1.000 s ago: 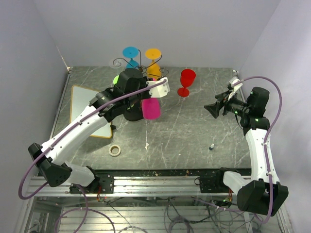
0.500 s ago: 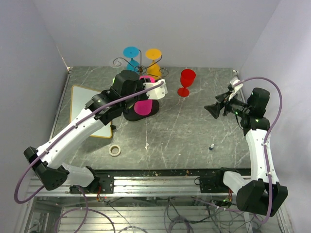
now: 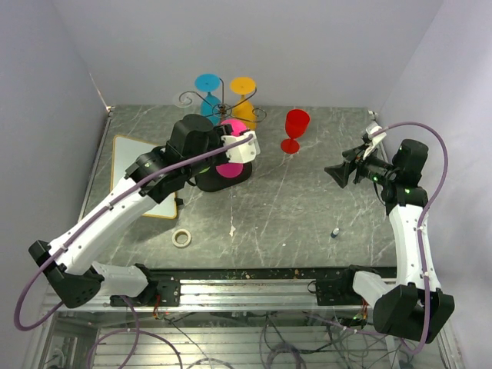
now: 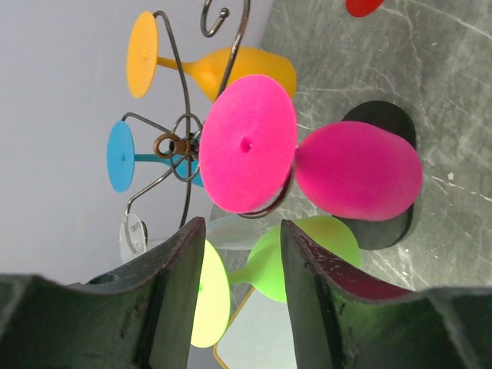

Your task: Place the wine glass upside down on the wine glass rack

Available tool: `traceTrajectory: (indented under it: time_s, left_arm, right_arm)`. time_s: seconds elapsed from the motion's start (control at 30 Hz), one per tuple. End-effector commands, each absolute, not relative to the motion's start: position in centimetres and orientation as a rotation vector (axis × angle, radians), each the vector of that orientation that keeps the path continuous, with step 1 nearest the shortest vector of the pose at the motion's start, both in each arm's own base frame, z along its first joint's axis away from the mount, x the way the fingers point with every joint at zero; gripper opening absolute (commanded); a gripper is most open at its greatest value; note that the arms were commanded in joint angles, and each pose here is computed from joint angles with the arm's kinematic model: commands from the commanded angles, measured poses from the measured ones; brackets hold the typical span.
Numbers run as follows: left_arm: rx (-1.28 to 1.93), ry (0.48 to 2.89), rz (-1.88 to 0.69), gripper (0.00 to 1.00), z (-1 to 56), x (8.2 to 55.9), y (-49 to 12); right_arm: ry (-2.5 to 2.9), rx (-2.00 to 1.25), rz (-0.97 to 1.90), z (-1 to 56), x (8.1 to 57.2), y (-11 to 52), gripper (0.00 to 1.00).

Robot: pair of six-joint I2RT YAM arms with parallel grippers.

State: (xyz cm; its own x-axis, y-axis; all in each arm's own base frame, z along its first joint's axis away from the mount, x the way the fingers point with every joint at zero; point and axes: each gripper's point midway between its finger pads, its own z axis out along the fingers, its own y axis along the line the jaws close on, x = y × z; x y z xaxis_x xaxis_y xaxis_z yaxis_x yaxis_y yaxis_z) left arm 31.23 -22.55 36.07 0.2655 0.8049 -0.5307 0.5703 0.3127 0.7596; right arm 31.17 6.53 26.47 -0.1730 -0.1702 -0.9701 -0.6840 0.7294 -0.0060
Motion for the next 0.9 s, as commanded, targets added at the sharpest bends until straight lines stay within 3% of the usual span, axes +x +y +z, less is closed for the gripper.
traceTrajectory:
  time_s: [0.0,0.2,0.37,0.87]
  left_arm:
    - [1.373,1.383,0.166,0.56,37.5,29.5,-22.8]
    - [1.373,1.376,0.034,0.71,38.1,27.6,-23.3]
    - [1.305,1.382,-0.060,0.99,39.5,26.2,-23.2]
    - [1.036,1.424,-0.051,1.00,42.7,27.0,-18.1]
  right_arm:
    - [1.693,-0.687,0.517,26.9,31.2,6.5,0.80]
    - [1.707,-0.662,0.512,26.9,31.6,6.2,0.80]
    - [1.728,-0.612,0.493,27.5,32.5,5.8,0.79]
    - [1.919,-0.301,0.309,27.9,45.9,6.3,0.56]
